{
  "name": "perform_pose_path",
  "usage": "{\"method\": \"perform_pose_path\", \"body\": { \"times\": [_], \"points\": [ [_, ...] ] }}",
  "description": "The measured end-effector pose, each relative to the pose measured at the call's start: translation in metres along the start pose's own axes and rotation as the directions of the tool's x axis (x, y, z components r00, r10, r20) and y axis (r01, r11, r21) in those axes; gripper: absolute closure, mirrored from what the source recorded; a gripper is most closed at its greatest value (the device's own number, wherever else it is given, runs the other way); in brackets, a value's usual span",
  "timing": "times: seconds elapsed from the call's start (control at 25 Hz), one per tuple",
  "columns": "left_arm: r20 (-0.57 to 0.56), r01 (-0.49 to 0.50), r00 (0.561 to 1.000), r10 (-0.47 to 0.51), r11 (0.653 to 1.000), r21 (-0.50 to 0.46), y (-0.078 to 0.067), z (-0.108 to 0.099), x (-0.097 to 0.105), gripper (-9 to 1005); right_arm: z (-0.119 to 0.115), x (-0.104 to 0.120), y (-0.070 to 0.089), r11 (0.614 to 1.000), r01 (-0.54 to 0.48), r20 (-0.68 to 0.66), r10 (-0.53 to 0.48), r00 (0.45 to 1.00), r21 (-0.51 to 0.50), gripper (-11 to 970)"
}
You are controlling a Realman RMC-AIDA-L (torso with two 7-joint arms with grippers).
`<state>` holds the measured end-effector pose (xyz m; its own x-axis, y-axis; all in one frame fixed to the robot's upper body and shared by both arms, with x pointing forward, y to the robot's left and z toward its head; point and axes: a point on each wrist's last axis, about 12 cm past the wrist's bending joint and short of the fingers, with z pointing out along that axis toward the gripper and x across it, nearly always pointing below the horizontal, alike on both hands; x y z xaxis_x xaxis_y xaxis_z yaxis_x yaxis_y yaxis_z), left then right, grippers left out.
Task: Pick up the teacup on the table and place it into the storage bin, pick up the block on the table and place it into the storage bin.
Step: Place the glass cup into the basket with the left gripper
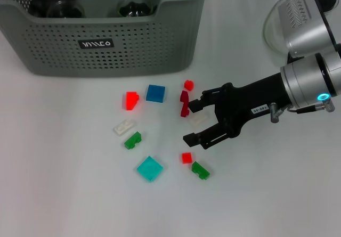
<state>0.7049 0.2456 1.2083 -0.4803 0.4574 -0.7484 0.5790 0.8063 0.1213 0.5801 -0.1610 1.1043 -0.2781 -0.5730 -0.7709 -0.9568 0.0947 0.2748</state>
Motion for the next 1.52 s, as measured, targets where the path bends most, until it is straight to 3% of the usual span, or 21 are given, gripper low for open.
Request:
{"method": "perform_pose_path", "body": {
  "times": [0.6,0.84,1.28,1.36,1.52],
  "points": [
    [-0.066,-0.048,0.997,0.046,0.998,-0.037,-0.014,0.020,0.011,934,0.004,0.004,0.000,1.000,-0.002,-0.003,0.002,1.000,0.015,18],
    [-0.080,-0.030,0.996,0.028,0.999,-0.029,-0.015,0.023,0.019,871,0.005,0.003,0.000,1.000,0.007,-0.004,-0.007,1.000,0.013,18],
    [-0.092,-0.002,0.996,-0.001,0.999,-0.034,-0.013,0.023,0.026,668,0.004,0.005,0.000,1.000,0.006,-0.011,-0.006,1.000,0.013,19],
    [-0.095,-0.002,0.995,-0.001,1.000,-0.029,-0.012,0.021,0.026,435,0.003,0.005,0.000,1.000,0.006,-0.012,-0.006,1.000,0.014,19],
    [-0.072,0.021,0.997,-0.020,1.000,0.018,-0.007,0.001,0.016,304,0.002,0.005,-0.001,1.000,0.006,-0.014,-0.006,1.000,0.018,19]
  ]
}}
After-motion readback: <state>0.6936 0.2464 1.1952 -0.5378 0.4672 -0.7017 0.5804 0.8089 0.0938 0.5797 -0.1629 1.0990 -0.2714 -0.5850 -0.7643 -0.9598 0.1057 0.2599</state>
